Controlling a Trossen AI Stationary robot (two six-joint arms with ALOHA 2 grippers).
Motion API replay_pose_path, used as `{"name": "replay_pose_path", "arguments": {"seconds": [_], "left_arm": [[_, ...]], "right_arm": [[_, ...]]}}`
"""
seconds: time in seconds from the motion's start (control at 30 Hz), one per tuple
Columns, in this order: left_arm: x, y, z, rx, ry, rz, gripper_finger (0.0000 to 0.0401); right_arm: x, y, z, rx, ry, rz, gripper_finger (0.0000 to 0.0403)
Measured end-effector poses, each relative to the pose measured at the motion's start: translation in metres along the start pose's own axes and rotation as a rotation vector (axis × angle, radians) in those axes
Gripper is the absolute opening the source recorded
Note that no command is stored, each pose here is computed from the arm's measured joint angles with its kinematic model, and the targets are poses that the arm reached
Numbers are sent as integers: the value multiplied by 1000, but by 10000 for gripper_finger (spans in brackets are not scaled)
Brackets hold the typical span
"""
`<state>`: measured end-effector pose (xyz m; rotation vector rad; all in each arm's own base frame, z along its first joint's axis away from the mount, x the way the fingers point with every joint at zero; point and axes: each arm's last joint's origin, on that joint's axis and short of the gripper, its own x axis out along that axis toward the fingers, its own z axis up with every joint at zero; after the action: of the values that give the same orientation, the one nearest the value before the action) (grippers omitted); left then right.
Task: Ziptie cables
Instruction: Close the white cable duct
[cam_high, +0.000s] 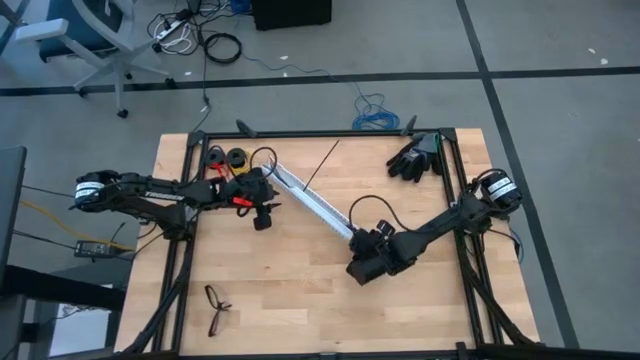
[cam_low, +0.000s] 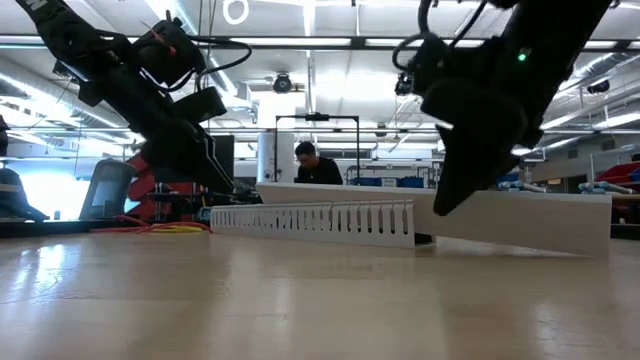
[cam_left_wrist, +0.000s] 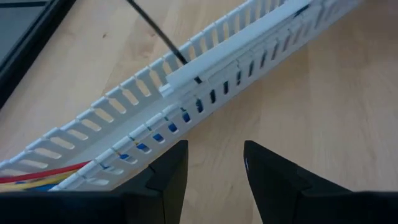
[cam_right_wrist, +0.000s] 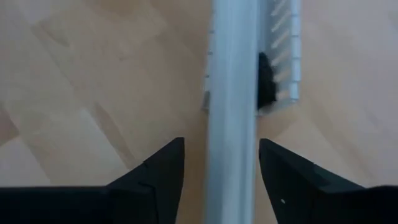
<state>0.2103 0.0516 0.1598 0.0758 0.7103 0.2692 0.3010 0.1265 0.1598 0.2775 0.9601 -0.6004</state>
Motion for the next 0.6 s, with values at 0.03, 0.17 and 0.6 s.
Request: {"name": "replay_pose_path", "arguments": {"seconds": [0.03,0.17,0.6], "left_arm": [[0,0,0,0,1,11,167],[0,1,0,0,4,22,167],[0,2,-1,2,12,48,167]], "right_arm": [[3,-1,0,3,7,11,187],[17,-13,-4,21,59,13,147],[22,-22,-4,26,55,25,12]]}}
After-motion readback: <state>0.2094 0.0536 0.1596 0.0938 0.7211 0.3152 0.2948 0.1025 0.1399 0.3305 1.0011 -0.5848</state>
